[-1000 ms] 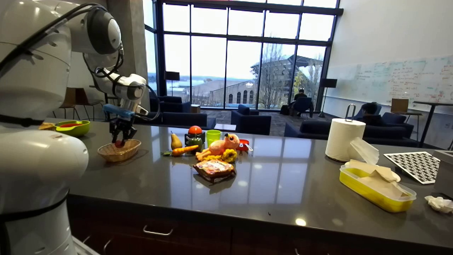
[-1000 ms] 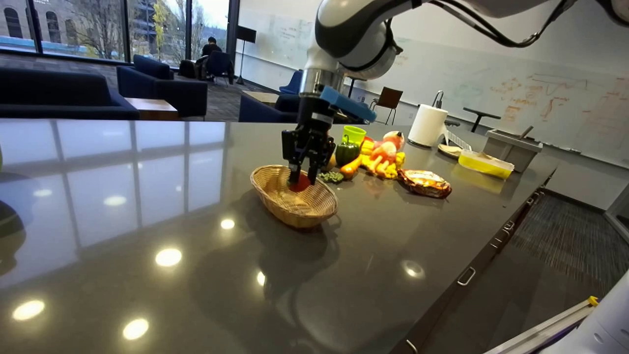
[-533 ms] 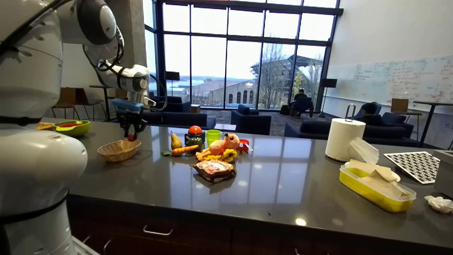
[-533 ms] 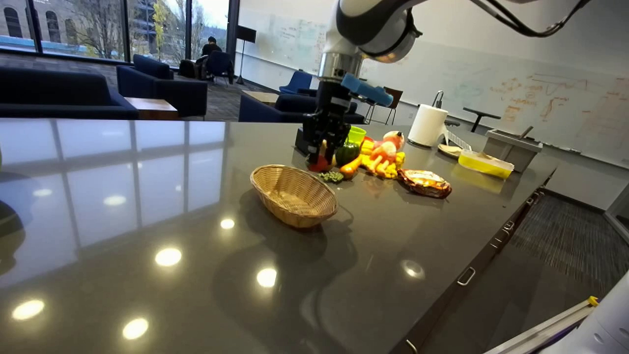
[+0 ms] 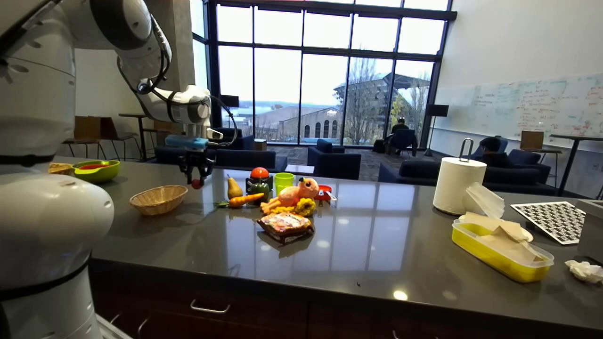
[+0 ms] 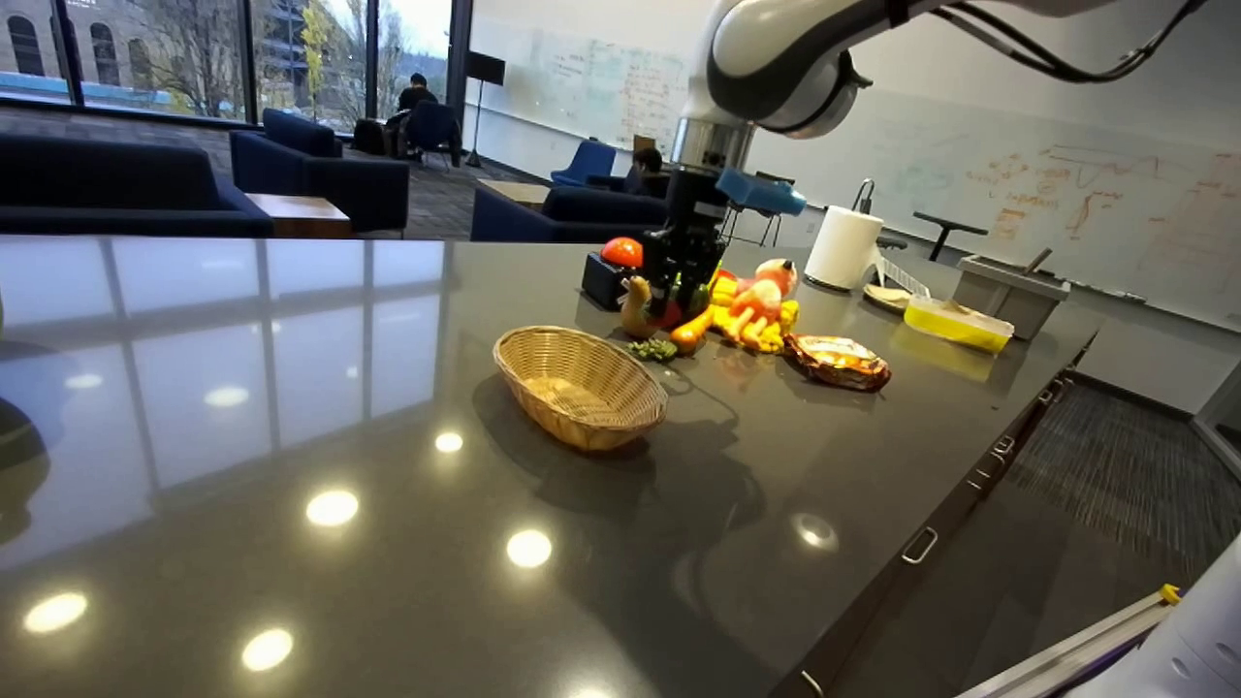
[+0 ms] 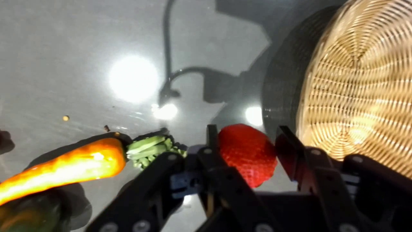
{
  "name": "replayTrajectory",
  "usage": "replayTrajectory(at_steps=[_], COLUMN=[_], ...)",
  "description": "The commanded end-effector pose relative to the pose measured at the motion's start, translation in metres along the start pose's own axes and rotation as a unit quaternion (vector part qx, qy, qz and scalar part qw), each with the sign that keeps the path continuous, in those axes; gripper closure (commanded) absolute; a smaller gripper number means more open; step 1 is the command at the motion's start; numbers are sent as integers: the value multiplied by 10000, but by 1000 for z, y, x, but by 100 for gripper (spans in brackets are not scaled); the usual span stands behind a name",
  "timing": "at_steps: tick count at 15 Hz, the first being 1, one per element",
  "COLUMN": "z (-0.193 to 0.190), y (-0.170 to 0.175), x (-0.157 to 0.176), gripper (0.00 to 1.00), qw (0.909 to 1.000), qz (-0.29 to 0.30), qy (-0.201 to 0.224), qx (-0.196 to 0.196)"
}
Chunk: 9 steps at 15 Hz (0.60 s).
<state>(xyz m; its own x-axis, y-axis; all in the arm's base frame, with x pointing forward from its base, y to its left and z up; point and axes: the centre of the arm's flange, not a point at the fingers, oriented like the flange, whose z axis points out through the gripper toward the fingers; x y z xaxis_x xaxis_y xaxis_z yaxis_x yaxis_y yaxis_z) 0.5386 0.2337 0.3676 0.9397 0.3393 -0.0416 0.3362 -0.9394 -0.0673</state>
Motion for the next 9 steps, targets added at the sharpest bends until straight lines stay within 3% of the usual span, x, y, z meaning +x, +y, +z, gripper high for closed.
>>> replayTrajectory(at_steps=[1, 9], z=[4, 39], y=[33, 94], x=[-16, -25], gripper=[77, 77], qw=[9994, 9978], qz=[17, 451], qy=[261, 347], qx=[-210, -349])
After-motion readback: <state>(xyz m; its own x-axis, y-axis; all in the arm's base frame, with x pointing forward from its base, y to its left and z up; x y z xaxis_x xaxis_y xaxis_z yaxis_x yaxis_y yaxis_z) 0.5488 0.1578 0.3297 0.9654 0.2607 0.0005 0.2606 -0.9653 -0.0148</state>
